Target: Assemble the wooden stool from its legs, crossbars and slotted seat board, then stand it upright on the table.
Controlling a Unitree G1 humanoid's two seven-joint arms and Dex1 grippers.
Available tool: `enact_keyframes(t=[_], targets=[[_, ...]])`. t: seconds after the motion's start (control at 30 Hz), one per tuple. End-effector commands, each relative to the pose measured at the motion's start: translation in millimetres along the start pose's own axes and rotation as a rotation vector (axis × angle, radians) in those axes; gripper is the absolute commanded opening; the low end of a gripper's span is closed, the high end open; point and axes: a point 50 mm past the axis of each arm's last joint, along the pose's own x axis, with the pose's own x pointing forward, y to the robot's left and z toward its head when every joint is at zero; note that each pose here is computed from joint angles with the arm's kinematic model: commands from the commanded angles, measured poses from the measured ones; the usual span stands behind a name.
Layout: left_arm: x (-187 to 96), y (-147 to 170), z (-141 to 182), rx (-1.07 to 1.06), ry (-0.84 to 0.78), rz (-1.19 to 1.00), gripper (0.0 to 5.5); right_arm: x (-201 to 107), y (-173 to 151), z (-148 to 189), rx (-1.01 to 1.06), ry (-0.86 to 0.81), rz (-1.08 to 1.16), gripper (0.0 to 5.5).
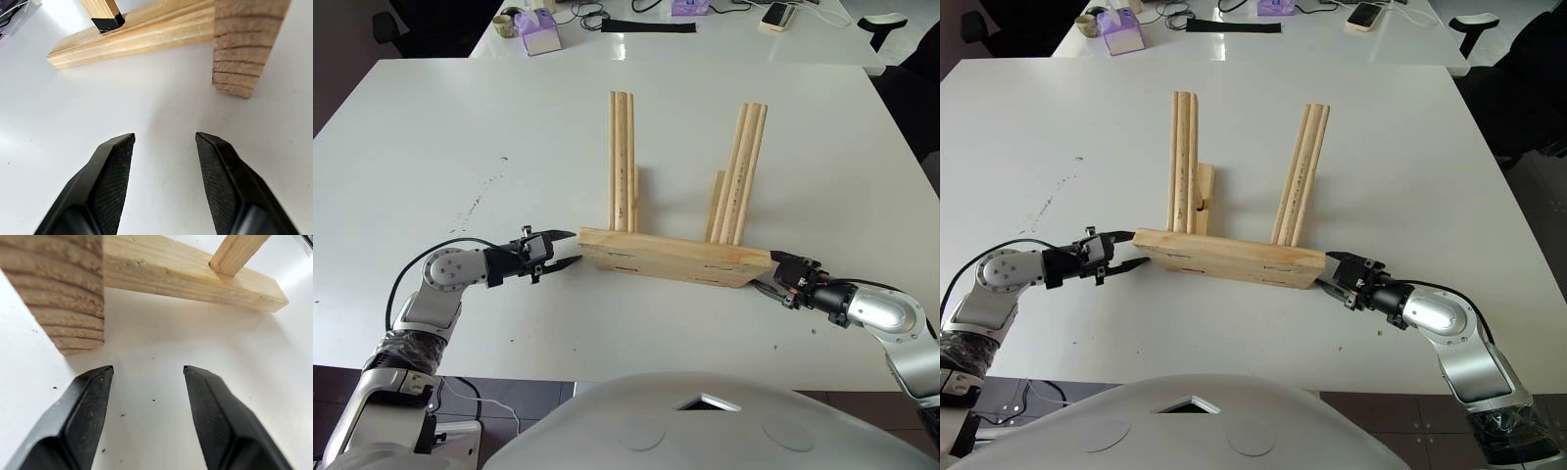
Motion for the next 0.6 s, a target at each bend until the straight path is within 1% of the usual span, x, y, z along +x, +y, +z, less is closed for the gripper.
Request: enact_keyframes(t=[0.03, 0.17, 0.3, 0.43, 0.6], targets=[[13, -19, 6, -0.01, -0.006, -0.101, 2.33, 2, 10, -1, 0.021, 0.027, 0.053, 2.68], [28, -24, 22, 0.013, -0.066, -0.141, 2.33, 6, 16, 13, 0.033, -0.025, 0.069, 2.68], [26, -27, 39, -0.002, -0.128, -0.135, 2.33, 4, 17, 29, 0.036, -0.077, 0.07, 2.68], [8, -23, 51, -0.011, -0.156, -0.127, 2.33, -9, 17, 46, 0.015, -0.111, 0.057, 2.68], [-27, -24, 92, -0.075, -0.263, -0.142, 2.33, -44, 21, 78, 0.004, -0.177, 0.069, 2.68]])
